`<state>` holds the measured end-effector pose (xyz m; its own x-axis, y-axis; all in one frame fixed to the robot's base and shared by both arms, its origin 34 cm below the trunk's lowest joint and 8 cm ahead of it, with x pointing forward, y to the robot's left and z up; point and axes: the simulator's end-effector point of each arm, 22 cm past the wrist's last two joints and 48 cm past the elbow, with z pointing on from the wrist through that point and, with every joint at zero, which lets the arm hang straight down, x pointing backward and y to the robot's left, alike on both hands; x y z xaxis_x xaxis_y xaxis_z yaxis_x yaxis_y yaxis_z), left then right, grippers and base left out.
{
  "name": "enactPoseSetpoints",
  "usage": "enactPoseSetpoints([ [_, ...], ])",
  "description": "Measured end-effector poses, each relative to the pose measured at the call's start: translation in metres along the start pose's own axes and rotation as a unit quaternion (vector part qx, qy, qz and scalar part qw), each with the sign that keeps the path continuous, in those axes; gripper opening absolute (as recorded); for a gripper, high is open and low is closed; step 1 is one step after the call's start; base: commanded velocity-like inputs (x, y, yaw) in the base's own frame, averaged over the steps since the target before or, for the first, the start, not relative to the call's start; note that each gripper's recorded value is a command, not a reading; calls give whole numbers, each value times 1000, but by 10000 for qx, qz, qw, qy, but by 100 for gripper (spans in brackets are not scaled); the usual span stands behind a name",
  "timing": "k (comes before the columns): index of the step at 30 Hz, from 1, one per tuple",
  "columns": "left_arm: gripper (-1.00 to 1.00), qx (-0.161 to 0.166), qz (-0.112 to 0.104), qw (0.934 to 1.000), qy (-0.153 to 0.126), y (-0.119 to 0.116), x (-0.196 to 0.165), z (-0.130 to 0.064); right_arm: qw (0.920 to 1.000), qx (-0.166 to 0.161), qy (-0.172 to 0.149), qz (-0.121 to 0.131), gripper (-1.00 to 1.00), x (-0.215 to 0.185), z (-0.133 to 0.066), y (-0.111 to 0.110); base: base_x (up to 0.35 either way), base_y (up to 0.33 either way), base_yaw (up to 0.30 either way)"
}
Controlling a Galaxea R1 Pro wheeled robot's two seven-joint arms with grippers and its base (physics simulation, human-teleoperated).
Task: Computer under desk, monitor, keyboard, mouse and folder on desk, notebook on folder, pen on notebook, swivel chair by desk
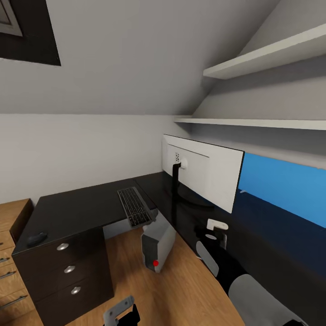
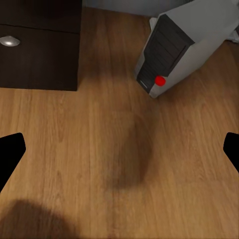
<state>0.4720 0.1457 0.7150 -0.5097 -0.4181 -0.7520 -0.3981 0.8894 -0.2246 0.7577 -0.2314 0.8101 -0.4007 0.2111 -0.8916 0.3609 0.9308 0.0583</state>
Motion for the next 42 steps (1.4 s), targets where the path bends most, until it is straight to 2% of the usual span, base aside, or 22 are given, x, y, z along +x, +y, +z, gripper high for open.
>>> enactPoseSetpoints([
  [8,100,0,2,10000,-3,0,0,0,9999,115,114,29,100,8,5,-11,3,0,0],
  [17,100,-52,-23,10000,-28,3,-3,1,9991,284,260,197,100,15,10,-27,0,0,0],
  [25,100,-105,-89,9999,-60,7,-7,2,9975,587,235,305,100,7,21,-67,0,0,0],
  [28,100,-113,-103,9999,-65,7,-8,2,9971,648,224,332,100,5,23,-76,0,0,0],
  [34,100,-191,-181,9996,-91,13,-13,5,9969,674,236,325,100,5,24,-80,0,0,0],
  [42,100,-279,-272,9992,-110,22,-12,12,9960,705,432,337,100,13,28,-85,0,0,0],
])
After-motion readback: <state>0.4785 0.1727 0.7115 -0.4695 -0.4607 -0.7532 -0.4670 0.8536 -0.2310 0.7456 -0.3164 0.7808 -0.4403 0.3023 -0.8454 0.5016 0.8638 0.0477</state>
